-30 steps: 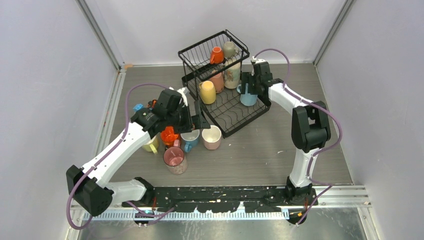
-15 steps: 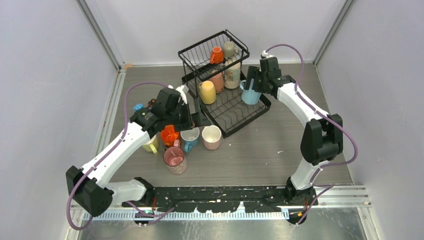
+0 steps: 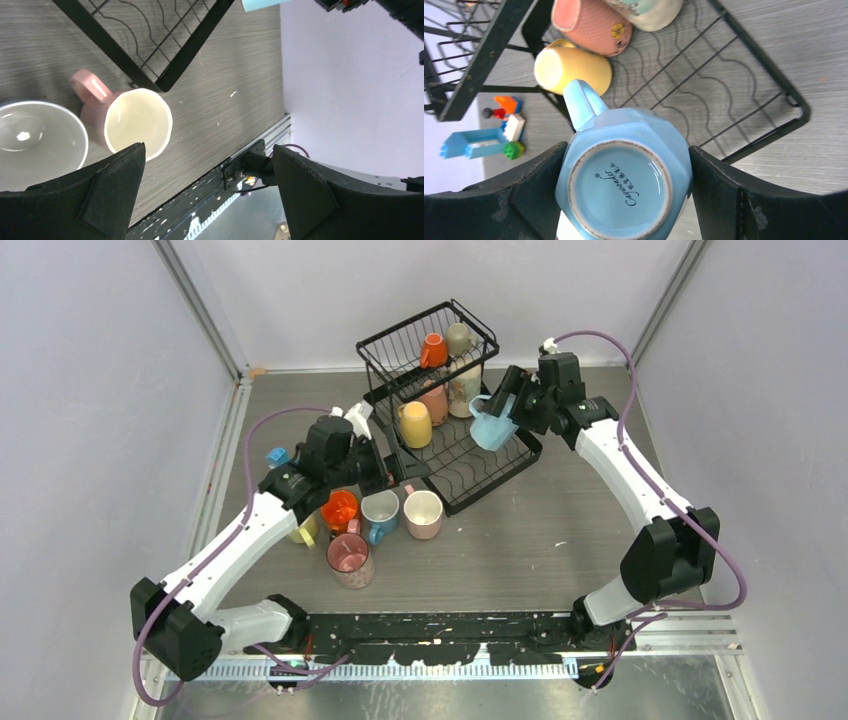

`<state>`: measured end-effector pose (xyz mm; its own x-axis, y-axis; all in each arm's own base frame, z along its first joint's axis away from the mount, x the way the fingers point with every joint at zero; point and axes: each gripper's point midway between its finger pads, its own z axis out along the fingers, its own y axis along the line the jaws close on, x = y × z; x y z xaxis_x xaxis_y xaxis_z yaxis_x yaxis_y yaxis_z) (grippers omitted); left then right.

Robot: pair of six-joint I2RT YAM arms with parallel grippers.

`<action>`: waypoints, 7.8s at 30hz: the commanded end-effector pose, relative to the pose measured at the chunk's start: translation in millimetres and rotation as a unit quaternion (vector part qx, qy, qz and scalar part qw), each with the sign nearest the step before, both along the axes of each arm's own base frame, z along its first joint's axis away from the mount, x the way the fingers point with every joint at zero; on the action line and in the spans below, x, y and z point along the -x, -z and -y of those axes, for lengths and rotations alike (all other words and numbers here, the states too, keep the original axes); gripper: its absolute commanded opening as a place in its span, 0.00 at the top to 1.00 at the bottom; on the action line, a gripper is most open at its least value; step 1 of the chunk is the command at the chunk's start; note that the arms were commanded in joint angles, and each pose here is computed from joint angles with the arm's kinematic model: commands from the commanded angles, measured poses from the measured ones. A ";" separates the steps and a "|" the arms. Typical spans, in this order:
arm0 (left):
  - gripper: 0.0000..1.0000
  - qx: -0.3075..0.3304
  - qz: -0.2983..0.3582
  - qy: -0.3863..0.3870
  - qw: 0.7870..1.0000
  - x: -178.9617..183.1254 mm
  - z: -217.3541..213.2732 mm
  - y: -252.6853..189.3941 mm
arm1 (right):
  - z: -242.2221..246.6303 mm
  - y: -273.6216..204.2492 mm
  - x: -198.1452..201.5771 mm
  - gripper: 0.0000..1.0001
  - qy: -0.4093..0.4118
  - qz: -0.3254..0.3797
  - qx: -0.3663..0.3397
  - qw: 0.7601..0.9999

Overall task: Unload the cups from the dish rack
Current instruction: Unload the cup from the dish rack, then place the cup at the center of the board, then unload the cup from the dish rack.

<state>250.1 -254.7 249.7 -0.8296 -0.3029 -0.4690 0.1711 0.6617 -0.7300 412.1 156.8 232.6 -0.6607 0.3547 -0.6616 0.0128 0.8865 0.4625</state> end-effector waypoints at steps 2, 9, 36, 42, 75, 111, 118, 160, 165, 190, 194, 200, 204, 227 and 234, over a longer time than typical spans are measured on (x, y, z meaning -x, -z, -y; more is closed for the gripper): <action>0.00 0.106 0.032 -0.003 0.994 -10.1 19.0 -35.3 | -34.7 -53.3 18.2 0.70 -0.033 0.030 -0.128 0.991; 0.00 0.136 0.027 -0.017 0.990 -18.1 24.4 -37.2 | -65.9 -73.4 36.5 0.70 -0.061 0.026 -0.204 0.977; 0.37 0.272 0.073 -0.023 0.959 -46.1 30.6 -77.8 | -146.4 -123.1 63.5 0.70 -0.149 -0.014 -0.424 0.893; 0.51 0.296 0.098 -0.016 0.950 -47.6 31.3 -93.9 | -150.7 -116.7 65.9 0.70 -0.157 -0.029 -0.440 0.883; 0.99 0.336 0.138 -0.025 0.932 -56.7 26.1 -121.9 | -160.7 -118.2 73.1 0.70 -0.167 -0.040 -0.479 0.861; 1.00 0.001 0.057 0.034 0.998 21.9 -20.3 -92.0 | -67.3 -49.8 75.5 0.00 -0.038 -0.010 -0.258 0.965; 1.00 -0.117 0.016 0.087 0.989 70.1 -28.3 -51.6 | -61.2 -33.7 68.6 0.00 -0.027 -0.019 -0.234 0.972; 1.00 -0.365 -0.046 0.154 0.917 118.7 -3.9 142.1 | -80.0 7.8 83.8 0.00 -0.036 -0.063 -0.184 0.980; 1.00 -0.369 -0.052 0.152 0.915 119.0 -4.2 150.5 | -80.7 9.3 85.3 0.00 -0.037 -0.064 -0.183 0.980; 0.76 -0.377 -0.061 0.122 0.916 111.9 -0.6 146.2 | -82.8 23.7 85.8 0.00 -0.040 -0.071 -0.166 0.983; 0.67 -0.372 -0.056 0.131 0.917 112.8 0.3 133.6 | -83.4 22.8 83.1 0.00 -0.039 -0.067 -0.168 0.983; 0.55 -0.358 -0.043 0.136 0.923 114.0 0.0 114.9 | -83.5 23.5 81.7 0.00 -0.037 -0.066 -0.168 0.983; 0.52 -0.347 -0.038 0.138 0.927 115.9 -0.5 104.5 | -83.3 23.9 81.3 0.00 -0.037 -0.065 -0.166 0.983; 0.38 -0.297 0.092 0.094 0.946 60.8 -0.6 -12.0 | -69.9 5.2 87.1 0.00 -0.024 -0.041 -0.154 0.987; 0.29 -0.272 0.125 0.044 0.953 15.4 -1.8 -51.5 | -63.3 0.9 97.7 0.00 -0.021 -0.037 -0.152 0.987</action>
